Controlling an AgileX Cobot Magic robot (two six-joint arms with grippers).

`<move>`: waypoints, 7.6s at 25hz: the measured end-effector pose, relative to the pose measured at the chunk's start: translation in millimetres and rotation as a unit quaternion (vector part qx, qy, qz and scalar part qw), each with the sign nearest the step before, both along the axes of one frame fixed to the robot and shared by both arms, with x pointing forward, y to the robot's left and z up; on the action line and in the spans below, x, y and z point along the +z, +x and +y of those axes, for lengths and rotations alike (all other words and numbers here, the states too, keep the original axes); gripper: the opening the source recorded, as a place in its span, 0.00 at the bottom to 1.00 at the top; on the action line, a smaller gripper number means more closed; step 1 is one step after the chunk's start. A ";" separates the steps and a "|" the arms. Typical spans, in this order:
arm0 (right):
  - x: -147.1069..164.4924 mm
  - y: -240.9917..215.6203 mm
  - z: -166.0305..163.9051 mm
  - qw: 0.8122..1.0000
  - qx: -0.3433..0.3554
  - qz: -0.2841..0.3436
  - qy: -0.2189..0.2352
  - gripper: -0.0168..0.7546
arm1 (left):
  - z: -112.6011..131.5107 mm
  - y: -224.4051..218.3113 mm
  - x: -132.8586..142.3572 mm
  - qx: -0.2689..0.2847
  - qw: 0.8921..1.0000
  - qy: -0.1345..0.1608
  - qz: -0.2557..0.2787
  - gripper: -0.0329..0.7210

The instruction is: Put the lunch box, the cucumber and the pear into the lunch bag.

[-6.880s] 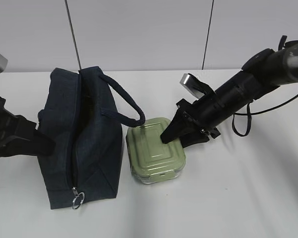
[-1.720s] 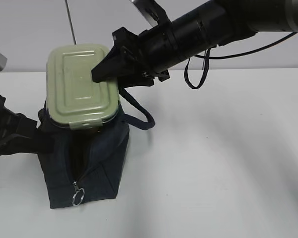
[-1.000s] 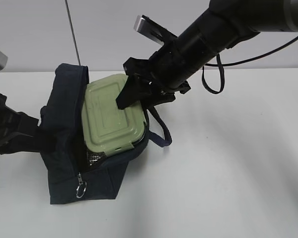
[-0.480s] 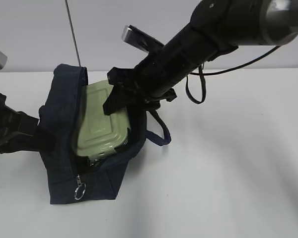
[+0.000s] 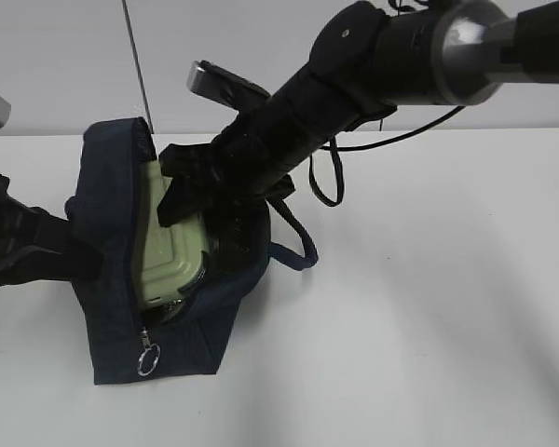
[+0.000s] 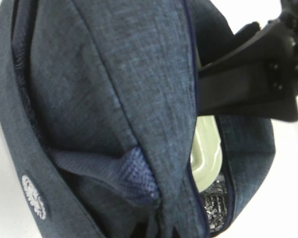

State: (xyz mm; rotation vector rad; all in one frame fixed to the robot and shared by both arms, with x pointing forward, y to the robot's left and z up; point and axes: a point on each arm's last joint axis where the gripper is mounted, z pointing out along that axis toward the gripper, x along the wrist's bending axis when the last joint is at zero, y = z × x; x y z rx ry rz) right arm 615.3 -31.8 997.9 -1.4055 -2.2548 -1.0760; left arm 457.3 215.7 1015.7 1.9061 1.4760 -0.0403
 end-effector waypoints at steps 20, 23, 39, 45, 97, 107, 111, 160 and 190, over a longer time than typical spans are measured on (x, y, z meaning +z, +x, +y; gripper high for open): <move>88.7 3.1 -20.6 0.984 0.032 -0.106 -0.143 0.74 | 0.0 0.1 0.0 0.000 1.000 0.000 0.000 0.05; 91.7 -1.4 -25.7 0.981 0.036 -0.079 -0.172 0.68 | 0.0 0.1 0.0 0.000 1.000 0.000 0.000 0.05; 49.9 5.9 -12.5 0.986 0.051 0.008 -0.162 0.42 | -0.1 0.1 0.1 0.001 1.000 -0.001 0.000 0.05; 48.4 6.0 -14.2 0.983 0.051 0.006 -0.176 0.05 | -0.5 0.4 0.6 0.004 1.000 -0.006 0.000 0.05; 74.3 -15.7 -58.8 0.947 0.016 -0.060 -0.315 0.66 | -73.2 23.0 -8.2 -0.094 0.995 -0.022 -0.012 0.50; 160.7 -58.3 -83.1 0.951 -0.008 -0.153 -0.268 0.66 | -65.8 8.0 9.8 -0.144 0.989 0.006 -0.043 0.59; 184.9 -83.9 -97.3 0.951 -0.016 -0.177 -0.254 0.66 | -63.1 2.6 17.0 -0.156 0.986 0.012 -0.055 0.59; -32.3 -201.3 -170.1 0.935 -0.157 -0.286 -0.140 0.66 | -56.7 12.9 27.9 -0.111 0.984 0.035 -0.136 0.58; -29.8 -198.5 -161.6 0.923 -0.094 -0.351 -0.129 0.55 | -94.5 -13.2 -25.9 -0.081 0.985 0.046 -0.147 0.51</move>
